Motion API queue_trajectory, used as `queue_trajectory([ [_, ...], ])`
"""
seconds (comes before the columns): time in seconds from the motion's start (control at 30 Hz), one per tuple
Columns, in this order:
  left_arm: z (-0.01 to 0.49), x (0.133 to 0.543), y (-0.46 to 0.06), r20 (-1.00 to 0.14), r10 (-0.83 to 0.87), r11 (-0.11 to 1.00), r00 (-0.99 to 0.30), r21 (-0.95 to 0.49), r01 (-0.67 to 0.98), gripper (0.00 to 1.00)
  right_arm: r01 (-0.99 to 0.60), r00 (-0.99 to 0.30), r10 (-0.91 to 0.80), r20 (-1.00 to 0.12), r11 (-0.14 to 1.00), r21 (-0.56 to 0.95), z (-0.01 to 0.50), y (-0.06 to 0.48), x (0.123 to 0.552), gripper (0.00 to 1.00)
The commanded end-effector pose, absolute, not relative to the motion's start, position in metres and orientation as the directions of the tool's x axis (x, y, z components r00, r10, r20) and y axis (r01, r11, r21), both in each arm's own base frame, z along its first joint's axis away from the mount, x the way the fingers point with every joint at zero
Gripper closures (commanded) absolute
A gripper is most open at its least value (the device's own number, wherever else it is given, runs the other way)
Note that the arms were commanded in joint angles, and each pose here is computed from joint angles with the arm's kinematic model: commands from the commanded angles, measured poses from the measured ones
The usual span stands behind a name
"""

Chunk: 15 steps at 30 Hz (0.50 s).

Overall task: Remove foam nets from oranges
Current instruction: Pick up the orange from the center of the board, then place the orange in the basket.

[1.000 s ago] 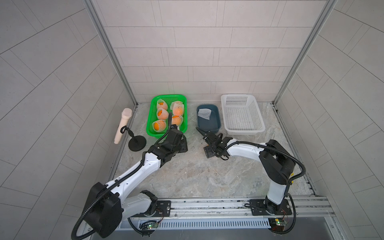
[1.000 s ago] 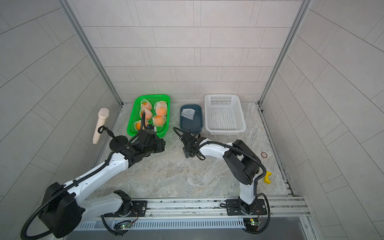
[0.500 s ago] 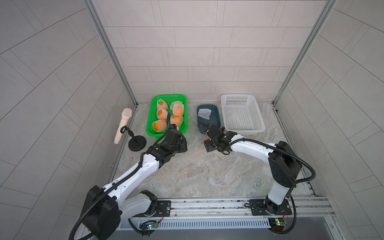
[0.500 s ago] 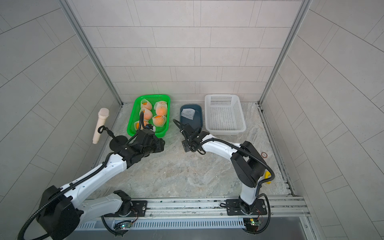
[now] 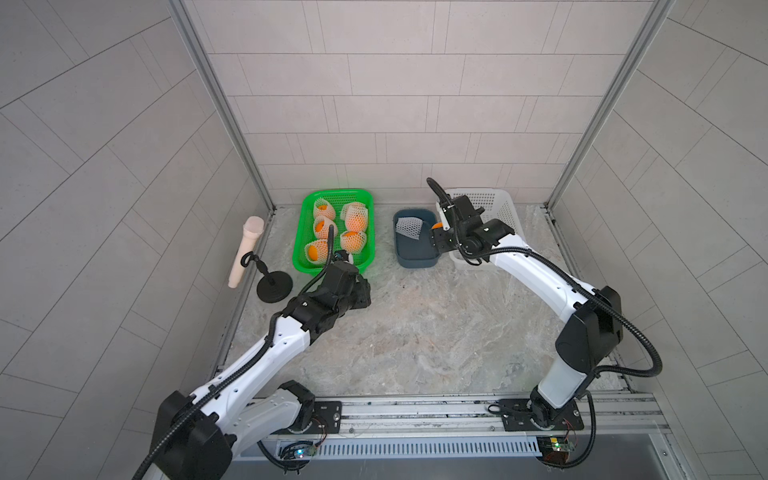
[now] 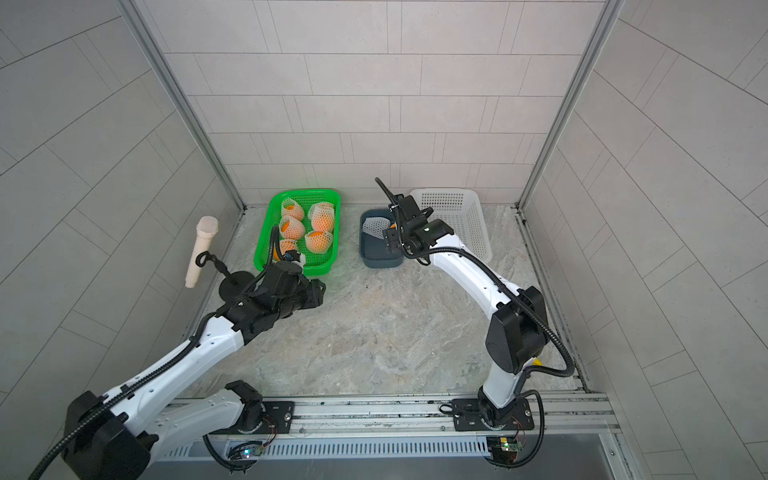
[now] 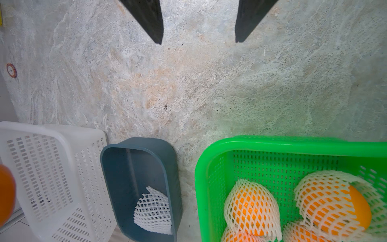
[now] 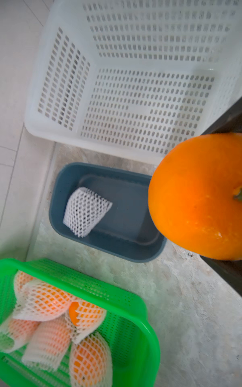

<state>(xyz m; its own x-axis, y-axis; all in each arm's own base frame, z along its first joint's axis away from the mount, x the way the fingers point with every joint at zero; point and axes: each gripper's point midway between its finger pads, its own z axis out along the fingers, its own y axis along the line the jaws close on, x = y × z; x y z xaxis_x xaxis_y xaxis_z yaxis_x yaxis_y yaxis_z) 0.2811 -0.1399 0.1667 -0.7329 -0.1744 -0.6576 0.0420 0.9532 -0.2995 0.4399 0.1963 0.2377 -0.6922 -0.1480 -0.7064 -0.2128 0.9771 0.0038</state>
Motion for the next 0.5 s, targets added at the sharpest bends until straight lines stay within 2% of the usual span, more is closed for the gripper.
queue_trajectory([
  [0.0,0.165,0.274,-0.134,-0.652,-0.172,0.957,-0.739,-0.29,0.033,0.41,-0.198,-0.716,-0.178,-0.675,0.979,-0.047,0.231,0.18,0.454,0.33],
  [0.47,0.171,0.257,-0.127,-0.648,-0.185,0.951,-0.738,-0.307,0.031,0.41,-0.069,-0.763,-0.113,-0.637,0.993,-0.094,0.211,0.127,0.553,0.34],
])
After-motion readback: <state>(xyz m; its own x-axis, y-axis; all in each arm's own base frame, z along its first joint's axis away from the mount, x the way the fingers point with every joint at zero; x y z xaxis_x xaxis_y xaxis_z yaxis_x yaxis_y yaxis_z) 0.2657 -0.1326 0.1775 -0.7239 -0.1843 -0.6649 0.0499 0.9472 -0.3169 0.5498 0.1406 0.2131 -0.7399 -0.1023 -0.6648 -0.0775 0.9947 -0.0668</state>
